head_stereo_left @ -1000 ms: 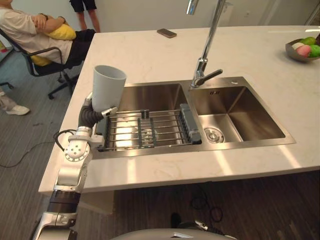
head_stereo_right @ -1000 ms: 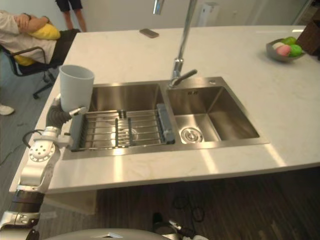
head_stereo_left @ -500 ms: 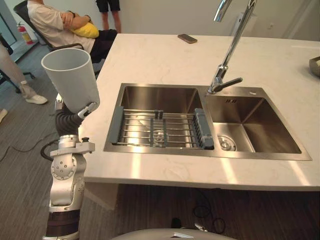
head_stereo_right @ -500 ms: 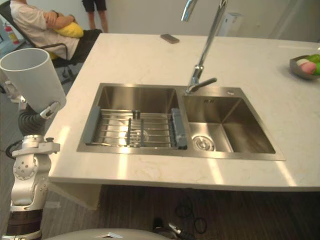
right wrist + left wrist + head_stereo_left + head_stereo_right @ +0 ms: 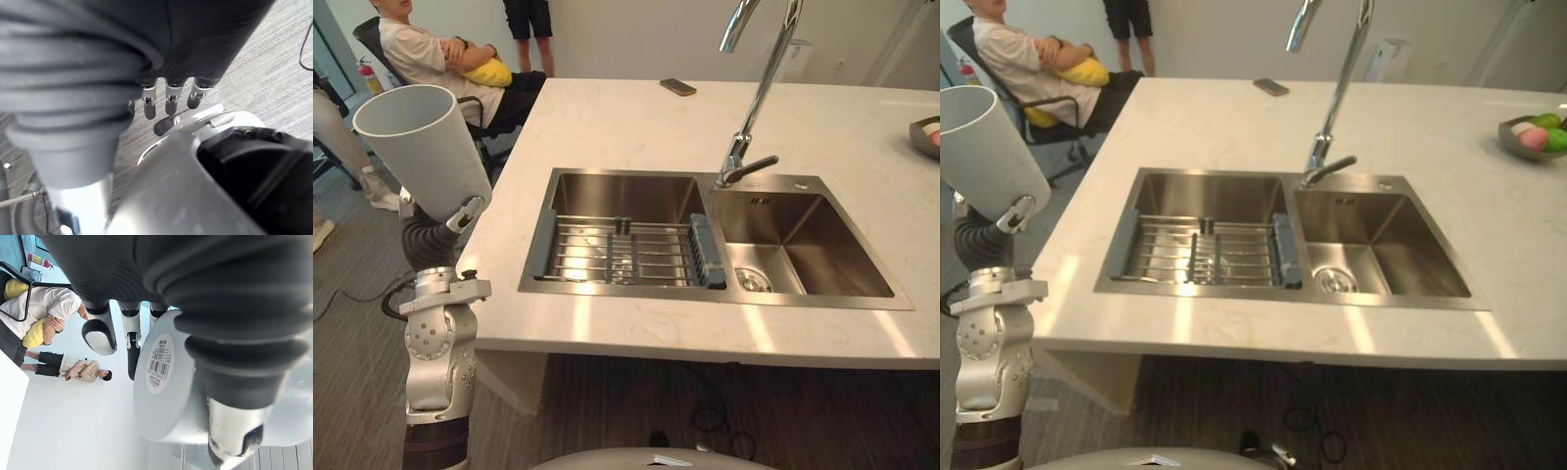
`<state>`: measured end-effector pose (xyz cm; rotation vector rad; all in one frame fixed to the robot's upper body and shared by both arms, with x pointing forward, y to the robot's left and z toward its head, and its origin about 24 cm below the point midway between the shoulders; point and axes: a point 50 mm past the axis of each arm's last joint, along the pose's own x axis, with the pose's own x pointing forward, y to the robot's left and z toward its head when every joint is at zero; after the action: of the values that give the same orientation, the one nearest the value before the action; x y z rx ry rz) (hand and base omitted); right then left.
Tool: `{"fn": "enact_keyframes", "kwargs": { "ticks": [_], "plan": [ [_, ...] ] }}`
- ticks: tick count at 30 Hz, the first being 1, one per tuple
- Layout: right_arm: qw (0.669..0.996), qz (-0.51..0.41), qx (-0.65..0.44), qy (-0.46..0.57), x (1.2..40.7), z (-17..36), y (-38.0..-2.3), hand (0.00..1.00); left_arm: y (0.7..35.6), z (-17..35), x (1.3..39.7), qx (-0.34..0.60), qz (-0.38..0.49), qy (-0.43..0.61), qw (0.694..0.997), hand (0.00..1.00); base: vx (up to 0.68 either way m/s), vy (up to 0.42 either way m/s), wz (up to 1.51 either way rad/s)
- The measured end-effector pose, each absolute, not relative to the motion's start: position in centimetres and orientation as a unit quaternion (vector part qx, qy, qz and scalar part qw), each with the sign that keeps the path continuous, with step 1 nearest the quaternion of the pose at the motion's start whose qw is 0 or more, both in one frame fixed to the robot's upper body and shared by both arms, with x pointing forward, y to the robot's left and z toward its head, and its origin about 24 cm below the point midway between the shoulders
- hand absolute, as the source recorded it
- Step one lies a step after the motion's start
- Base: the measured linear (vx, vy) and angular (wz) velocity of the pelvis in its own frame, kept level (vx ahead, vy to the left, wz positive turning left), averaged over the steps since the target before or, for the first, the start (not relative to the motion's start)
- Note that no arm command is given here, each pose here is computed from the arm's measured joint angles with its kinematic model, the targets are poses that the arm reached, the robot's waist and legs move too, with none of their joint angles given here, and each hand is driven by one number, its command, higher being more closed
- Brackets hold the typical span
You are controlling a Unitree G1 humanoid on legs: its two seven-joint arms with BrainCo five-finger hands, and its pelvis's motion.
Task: Walk over to the sink, pick up the cup, carry it to the dishwasher, place the cup inside the dishwasher, then close the dishwasher door
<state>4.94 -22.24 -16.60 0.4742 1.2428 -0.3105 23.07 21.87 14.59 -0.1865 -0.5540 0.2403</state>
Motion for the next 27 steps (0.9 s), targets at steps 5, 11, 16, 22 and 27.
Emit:
{"fn": "enact_keyframes", "kwargs": {
  "ticks": [5,11,16,22,27],
  "plan": [
    [0.775,-0.145,0.22,0.575,4.8,-16.6,-22.2,0.0,21.9,14.5,23.0,-0.098,0.122,-0.272,0.949,1.0,0.0,0.0,0.0],
    [0.774,-0.155,0.223,0.572,4.5,-16.7,-22.2,0.0,21.7,14.5,23.1,-0.108,0.118,-0.271,0.949,1.0,0.0,0.0,0.0],
    [0.773,-0.161,0.231,0.569,4.5,-16.7,-22.2,0.0,21.5,14.3,23.1,-0.119,0.119,-0.269,0.948,1.0,0.0,0.0,0.0],
    [0.761,-0.198,0.271,0.555,3.9,-16.7,-22.1,0.0,20.7,13.9,23.3,-0.163,0.104,-0.264,0.945,1.0,-0.01,0.0,-0.04],
    [0.763,-0.217,0.306,0.527,4.3,-16.5,-21.9,0.0,20.9,12.8,23.6,-0.183,0.105,-0.248,0.945,1.0,-0.03,-0.019,-0.14]
  ]
}}
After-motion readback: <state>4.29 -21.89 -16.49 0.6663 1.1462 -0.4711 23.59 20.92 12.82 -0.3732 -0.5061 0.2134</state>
